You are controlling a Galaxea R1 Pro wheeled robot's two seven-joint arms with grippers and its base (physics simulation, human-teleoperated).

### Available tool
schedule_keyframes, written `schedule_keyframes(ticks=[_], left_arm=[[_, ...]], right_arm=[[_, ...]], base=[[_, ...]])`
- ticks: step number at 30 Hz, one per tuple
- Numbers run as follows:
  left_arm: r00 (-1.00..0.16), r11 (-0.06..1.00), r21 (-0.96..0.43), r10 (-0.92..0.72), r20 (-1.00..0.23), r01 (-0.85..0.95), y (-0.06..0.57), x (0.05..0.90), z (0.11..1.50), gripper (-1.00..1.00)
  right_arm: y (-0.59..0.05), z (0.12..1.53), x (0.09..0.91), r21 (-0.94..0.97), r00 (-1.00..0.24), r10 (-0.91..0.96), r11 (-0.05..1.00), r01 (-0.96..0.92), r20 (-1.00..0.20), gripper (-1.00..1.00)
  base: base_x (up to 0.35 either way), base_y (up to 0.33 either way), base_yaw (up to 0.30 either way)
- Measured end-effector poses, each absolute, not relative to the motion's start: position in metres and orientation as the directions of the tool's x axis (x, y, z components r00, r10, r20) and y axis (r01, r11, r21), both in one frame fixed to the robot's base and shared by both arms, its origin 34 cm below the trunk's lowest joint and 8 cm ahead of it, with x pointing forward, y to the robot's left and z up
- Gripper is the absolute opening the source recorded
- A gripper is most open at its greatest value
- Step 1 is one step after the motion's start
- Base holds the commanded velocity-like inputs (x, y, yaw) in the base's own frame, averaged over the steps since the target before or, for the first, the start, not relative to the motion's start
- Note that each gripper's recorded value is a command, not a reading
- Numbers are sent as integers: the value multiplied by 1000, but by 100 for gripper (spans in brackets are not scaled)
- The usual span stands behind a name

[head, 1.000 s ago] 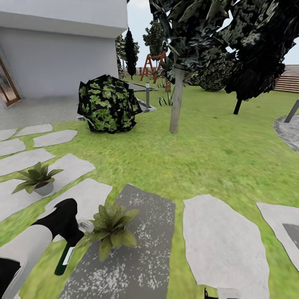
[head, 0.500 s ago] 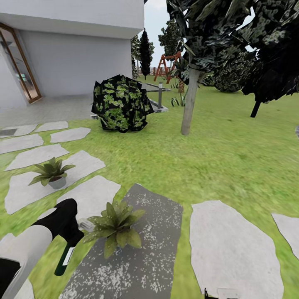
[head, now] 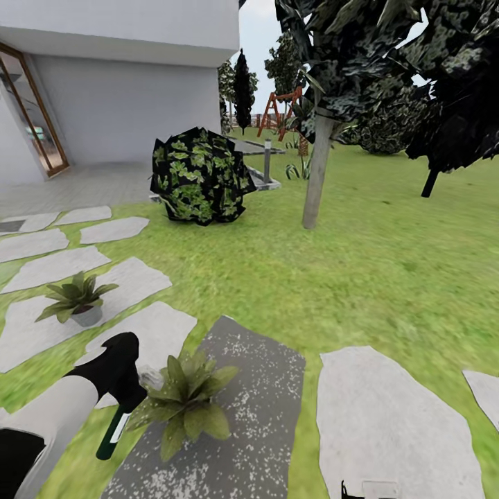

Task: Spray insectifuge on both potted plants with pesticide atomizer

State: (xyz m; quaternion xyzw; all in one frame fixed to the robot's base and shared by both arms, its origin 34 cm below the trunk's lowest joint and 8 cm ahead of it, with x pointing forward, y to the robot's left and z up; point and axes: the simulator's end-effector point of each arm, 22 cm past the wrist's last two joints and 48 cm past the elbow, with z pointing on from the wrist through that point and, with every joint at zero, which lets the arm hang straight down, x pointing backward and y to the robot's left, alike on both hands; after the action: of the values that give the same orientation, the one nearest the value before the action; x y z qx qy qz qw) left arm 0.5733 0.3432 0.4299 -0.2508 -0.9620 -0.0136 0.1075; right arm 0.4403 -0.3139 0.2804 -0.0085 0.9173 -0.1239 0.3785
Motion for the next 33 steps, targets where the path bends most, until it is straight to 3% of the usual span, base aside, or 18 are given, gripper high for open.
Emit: schedule_keyframes(ticks=[11,18,33], left_arm=[[-851,876,-30,476,221,482,345,569,427,-100],[-853,875,-26,477,211,483,344,575,431,-100],[-853,875,-27,478,211,484,343,575,431,-100]], right_arm=[[-314,280,440,-233,-714,-109,969,78,-692,100],[-314,280,441,-233,-713,-109,969,78,-693,100],[-314,281,441,-233,-712,-109,969,79,-693,100]], base=[[3,-9,0],[-199,-130,13],[-9,-81,198]])
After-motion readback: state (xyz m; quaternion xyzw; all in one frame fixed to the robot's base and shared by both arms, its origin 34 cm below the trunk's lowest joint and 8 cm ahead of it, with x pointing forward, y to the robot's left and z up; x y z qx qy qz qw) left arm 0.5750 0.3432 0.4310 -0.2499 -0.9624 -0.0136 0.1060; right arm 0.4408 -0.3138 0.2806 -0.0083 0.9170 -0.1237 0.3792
